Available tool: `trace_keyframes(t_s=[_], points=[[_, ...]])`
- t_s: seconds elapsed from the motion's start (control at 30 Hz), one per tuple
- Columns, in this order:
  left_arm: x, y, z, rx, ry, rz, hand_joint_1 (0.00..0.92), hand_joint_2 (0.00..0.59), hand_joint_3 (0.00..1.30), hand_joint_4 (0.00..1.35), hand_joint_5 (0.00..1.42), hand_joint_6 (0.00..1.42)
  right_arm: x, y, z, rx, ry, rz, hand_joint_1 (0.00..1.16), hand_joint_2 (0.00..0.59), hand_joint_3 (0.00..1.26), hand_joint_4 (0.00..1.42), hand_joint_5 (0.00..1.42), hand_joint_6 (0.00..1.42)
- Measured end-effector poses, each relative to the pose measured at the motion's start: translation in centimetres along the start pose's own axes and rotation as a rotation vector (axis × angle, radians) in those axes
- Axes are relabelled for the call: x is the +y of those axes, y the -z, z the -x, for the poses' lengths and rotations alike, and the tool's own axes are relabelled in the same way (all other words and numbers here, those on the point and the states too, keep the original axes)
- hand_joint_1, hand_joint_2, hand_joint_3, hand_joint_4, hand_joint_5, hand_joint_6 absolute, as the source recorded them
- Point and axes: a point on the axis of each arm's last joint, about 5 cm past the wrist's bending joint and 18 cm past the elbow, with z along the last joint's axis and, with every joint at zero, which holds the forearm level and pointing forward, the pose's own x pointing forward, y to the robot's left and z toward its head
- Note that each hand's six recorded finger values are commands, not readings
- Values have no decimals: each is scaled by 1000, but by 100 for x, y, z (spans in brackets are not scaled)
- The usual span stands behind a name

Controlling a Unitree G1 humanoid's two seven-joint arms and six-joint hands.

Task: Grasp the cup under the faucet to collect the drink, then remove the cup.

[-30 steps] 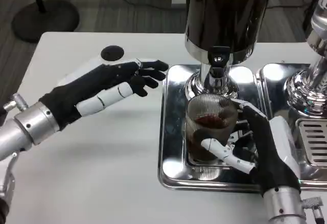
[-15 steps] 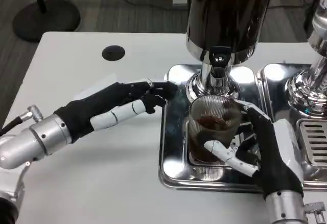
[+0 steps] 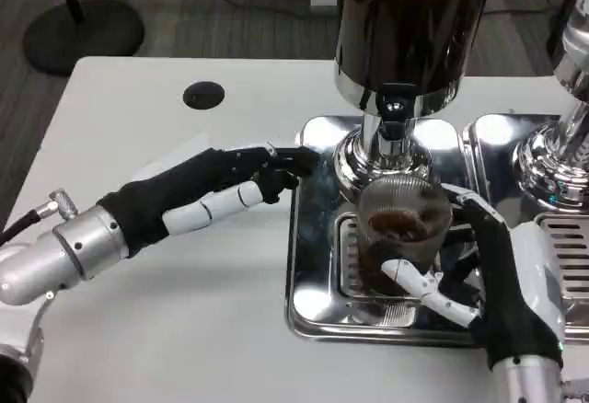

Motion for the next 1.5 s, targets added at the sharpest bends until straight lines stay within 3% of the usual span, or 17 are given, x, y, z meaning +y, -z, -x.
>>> trace_keyframes(t_s=[0.63, 1.07, 1.5], points=[[-68, -41, -57, -44, 57, -44, 0, 179, 204, 178, 214, 325, -173, -26, 103, -1, 84, -5, 641, 211, 510, 554, 758, 981], [-142, -32, -48, -52, 83, -47, 0, 182, 191, 155, 199, 290, -243, -37, 187, 7, 112, -8, 644, 214, 526, 563, 770, 1007], [-241, -79, 39, -112, 94, -52, 0, 182, 191, 146, 190, 285, -328, -145, 360, -17, 105, -35, 652, 217, 532, 578, 770, 1019]])
